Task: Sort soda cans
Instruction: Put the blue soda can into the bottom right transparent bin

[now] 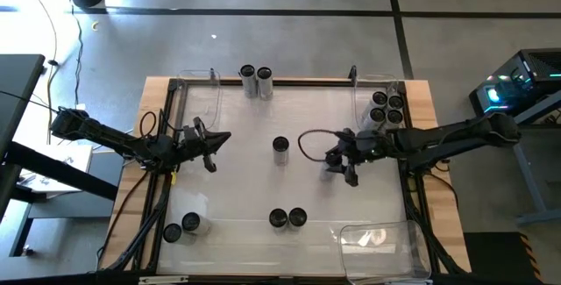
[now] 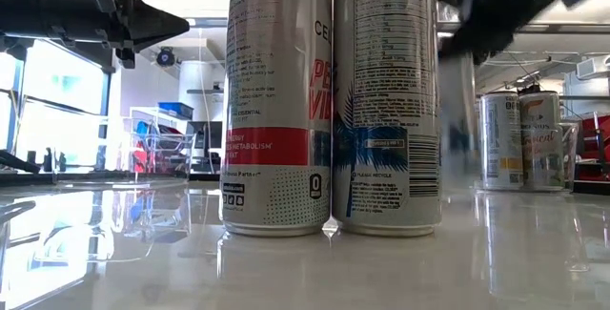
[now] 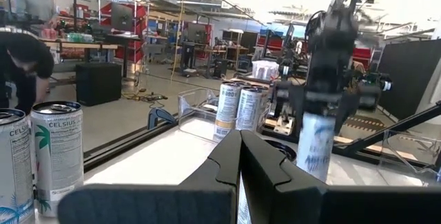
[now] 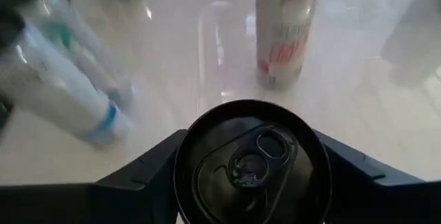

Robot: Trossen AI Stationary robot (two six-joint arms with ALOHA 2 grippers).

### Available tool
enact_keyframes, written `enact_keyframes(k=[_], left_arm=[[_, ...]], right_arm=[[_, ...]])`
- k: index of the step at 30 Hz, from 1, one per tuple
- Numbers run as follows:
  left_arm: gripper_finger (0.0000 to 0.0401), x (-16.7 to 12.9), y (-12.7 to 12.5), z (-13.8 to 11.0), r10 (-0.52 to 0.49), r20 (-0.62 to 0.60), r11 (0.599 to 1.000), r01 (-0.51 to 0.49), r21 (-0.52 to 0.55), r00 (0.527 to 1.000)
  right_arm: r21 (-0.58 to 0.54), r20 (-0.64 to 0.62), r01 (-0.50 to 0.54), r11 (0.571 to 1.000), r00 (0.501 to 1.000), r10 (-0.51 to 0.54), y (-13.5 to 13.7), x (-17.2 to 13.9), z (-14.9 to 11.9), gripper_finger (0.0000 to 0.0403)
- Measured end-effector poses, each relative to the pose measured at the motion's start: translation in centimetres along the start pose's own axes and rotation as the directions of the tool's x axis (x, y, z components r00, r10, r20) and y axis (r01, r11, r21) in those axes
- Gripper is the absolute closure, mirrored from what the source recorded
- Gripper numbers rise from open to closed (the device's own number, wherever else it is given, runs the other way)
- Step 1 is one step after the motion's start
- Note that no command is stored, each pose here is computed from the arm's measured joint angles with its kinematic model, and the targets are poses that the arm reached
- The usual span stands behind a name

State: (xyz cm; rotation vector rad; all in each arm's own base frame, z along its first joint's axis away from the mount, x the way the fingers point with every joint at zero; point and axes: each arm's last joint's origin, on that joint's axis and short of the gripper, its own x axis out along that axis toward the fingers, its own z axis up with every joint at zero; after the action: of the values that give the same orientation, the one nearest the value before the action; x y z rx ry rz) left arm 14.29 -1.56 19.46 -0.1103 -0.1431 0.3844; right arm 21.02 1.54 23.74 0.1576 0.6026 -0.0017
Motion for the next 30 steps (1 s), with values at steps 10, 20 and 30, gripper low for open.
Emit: enact_keyframes(k=[10,20,30], left_arm=[[0.0401,0.0,0.0,0.0,0.0,0.0,1.0,0.0,-0.025,1.0],[0.0401,0.0,0.0,0.0,0.0,0.0,1.0,0.0,-0.015,1.0],[0.0401,0.0,0.0,0.0,0.001,0.002,0.998,0.0,-0.071,1.0]], right_arm=[[0.014,-0.102,-0.104,0.994,0.989,0.105,5.5,-8.0,7.0,0.0166],[0.273,-0.228,-0.163,0.948,0.947,0.229,11.6,-10.3,2.8,0.0166],[0.191,-0.076,-0.16,0.969,0.981,0.177,18.6,-7.6,-3.8,0.0166]])
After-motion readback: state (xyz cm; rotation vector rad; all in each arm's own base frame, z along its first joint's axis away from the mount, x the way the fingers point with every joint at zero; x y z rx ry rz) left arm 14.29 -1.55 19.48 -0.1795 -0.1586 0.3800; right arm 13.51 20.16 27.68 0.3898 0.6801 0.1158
